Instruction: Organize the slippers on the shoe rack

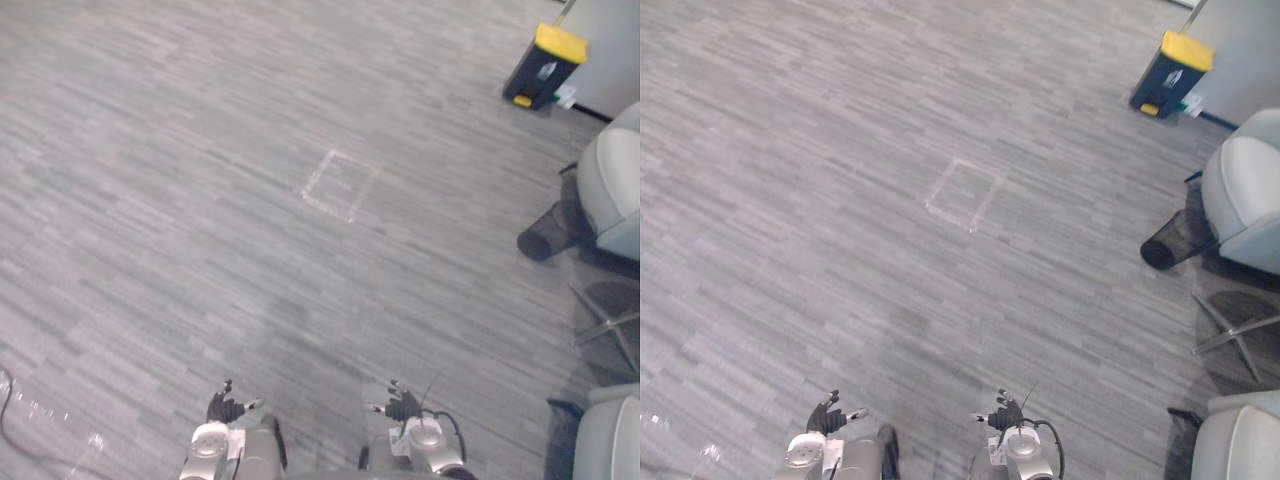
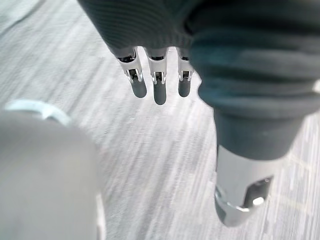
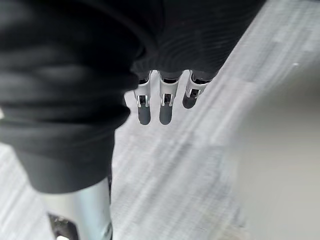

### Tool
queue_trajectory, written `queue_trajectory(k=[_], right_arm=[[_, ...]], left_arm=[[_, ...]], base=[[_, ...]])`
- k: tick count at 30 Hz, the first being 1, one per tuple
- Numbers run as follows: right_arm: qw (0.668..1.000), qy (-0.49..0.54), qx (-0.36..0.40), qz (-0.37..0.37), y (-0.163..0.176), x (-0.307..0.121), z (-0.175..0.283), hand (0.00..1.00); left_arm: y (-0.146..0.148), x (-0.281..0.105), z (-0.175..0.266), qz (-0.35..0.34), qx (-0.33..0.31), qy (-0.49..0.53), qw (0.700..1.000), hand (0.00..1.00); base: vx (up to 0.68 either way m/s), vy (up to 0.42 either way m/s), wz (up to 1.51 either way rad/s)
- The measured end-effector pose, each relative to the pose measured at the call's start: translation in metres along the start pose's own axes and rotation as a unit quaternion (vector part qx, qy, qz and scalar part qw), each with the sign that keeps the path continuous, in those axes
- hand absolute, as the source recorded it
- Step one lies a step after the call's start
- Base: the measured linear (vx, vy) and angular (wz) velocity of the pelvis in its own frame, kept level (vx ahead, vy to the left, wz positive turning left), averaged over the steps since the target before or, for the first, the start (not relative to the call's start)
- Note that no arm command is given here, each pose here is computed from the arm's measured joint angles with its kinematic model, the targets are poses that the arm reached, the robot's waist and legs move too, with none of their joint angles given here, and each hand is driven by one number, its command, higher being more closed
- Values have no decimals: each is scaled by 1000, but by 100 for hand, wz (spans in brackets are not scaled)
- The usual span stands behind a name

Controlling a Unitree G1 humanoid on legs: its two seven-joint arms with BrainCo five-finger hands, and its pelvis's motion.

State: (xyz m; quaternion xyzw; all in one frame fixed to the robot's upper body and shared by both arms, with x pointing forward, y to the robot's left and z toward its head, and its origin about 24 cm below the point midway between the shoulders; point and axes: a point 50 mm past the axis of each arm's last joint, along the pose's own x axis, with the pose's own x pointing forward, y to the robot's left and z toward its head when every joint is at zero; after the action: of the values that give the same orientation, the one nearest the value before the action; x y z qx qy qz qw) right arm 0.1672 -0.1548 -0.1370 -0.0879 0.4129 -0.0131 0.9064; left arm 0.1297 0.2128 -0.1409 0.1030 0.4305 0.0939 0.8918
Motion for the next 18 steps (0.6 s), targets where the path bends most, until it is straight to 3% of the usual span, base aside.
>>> queue_trajectory(k=[7,11,18], right_arm=[[1000,-19,0,-25,-21,3,8,0],[999,-24,0,-40,-34,5,13,0],[999,25,6,-28,-23,-1,-12,0]], left_arm=[[-2,-4,-11,-3,8,17,1000,0],[-24,-6,-13,-22,-19,25,999,0],[-18,-4,-2,-6,-47,1,999,0]], base=[[632,-156,31],[860,-305,-9],[639,-126,-25]])
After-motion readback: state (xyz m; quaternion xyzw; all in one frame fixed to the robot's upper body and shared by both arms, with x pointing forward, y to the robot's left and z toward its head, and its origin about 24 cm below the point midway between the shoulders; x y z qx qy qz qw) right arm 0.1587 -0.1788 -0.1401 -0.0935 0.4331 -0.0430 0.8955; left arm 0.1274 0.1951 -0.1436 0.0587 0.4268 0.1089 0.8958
